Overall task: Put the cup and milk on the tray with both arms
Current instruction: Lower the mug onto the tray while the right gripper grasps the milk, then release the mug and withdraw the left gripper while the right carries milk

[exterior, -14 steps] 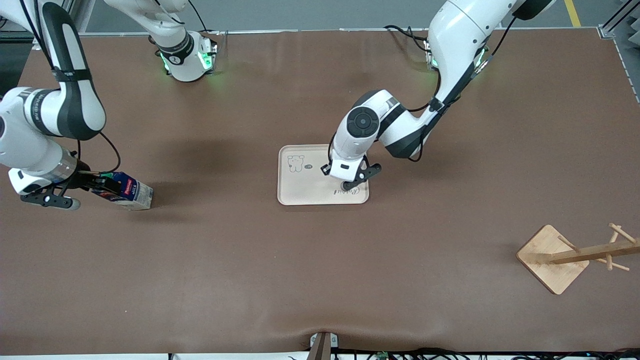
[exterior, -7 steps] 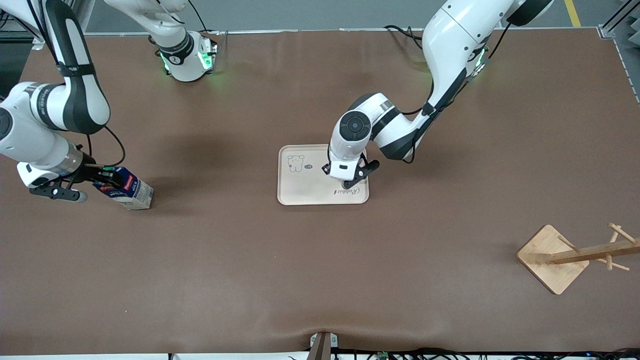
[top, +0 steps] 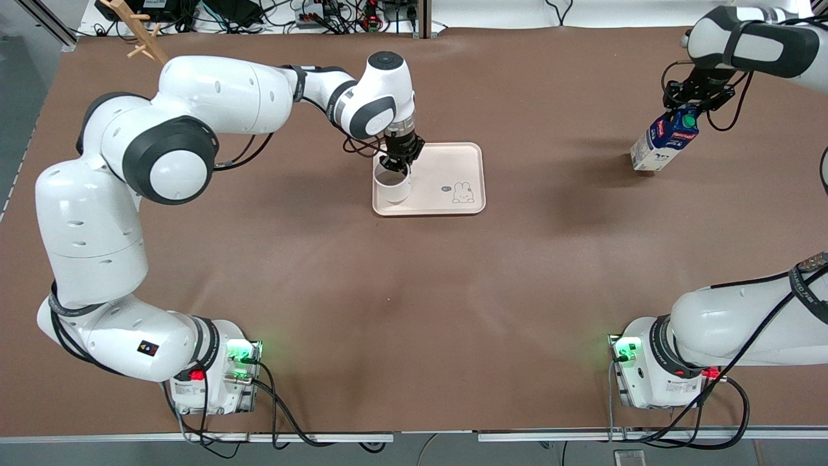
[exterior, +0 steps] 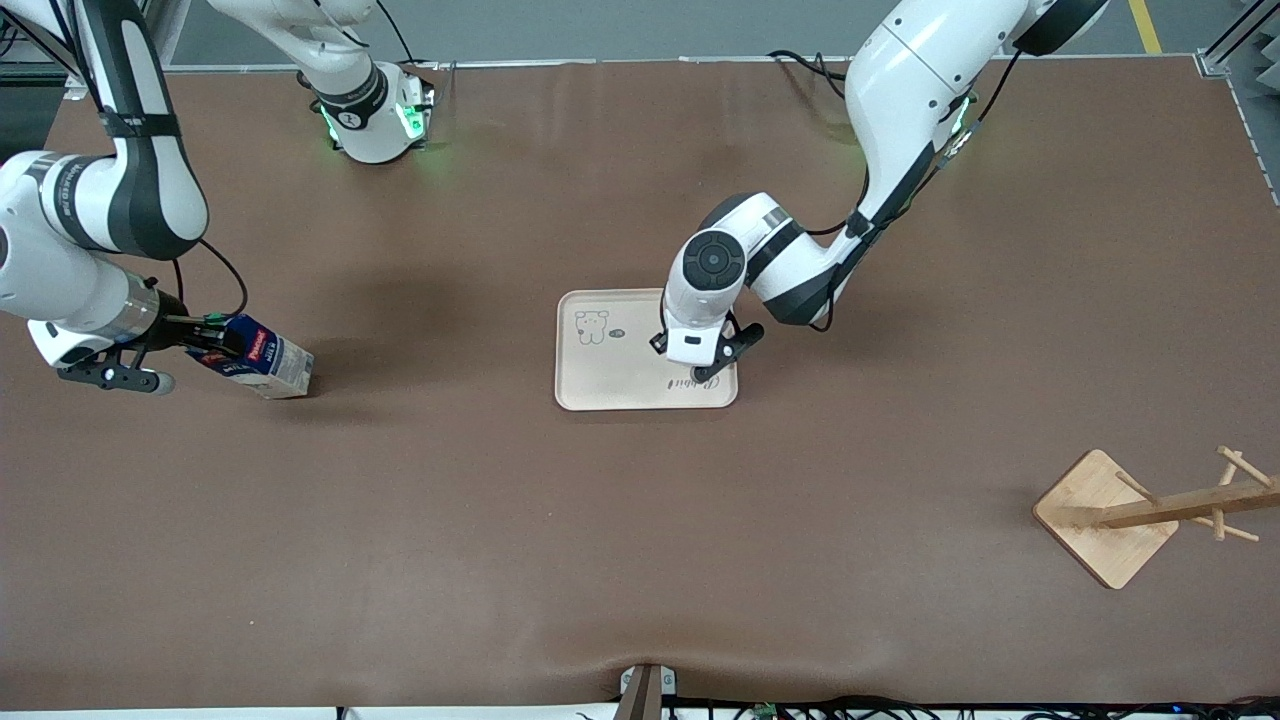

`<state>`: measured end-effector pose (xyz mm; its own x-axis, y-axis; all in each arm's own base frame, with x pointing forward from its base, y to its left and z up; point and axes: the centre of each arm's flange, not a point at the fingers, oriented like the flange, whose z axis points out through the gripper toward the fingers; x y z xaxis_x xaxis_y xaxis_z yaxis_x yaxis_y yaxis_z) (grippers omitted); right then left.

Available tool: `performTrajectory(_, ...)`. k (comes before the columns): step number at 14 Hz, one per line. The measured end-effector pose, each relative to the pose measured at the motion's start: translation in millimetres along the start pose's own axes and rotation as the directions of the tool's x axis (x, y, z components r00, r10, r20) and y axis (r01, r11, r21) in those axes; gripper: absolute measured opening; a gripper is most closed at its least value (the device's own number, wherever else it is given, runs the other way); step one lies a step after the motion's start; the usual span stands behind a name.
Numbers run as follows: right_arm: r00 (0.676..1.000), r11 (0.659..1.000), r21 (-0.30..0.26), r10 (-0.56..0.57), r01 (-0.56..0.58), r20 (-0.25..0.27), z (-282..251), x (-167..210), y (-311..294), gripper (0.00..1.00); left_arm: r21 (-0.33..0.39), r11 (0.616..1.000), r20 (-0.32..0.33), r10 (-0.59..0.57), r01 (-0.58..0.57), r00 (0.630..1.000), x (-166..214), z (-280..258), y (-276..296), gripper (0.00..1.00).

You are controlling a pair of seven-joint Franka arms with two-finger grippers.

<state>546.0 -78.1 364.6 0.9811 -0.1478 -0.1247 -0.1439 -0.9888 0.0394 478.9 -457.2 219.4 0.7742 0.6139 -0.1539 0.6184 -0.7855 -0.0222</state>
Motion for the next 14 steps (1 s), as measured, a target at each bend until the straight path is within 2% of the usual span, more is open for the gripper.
performTrajectory(1, 1.000, 1.000, -0.002, -0.018, 0.018, 0.002, -7, 1, -10, 0.50, 0.002, 1.000, -0.002, -0.003, 0.003, 1.000, 2, 1, -1, 0.12)
performTrajectory(4, 0.999, 0.999, -0.011, -0.053, 0.052, -0.007, -18, 1, -55, 0.50, 0.004, 1.000, -0.026, 0.004, -0.004, 1.000, 9, 1, -1, 0.41)
performTrajectory(8, 0.999, 0.999, -0.033, 0.008, -0.007, 0.040, -44, -5, -102, 0.50, -0.036, 0.999, -0.062, 0.018, -0.021, 0.998, 14, -20, 10, 0.80)
performTrajectory(10, 0.999, 0.999, -0.039, 0.033, -0.031, 0.035, -61, -8, -131, 0.50, -0.044, 0.999, -0.076, 0.002, -0.005, 0.997, 25, -48, 19, 0.99)
performTrajectory(12, 0.998, 0.999, -0.009, 0.052, -0.052, 0.022, -70, -13, -179, 0.50, -0.053, 0.998, -0.096, -0.029, 0.024, 0.995, 44, -89, 27, 1.00)
performTrajectory(14, 0.997, 0.996, 0.056, 0.068, -0.070, 0.037, -75, -22, -236, 0.50, -0.079, 0.995, -0.116, -0.066, 0.057, 0.991, 67, -128, 27, 1.00)
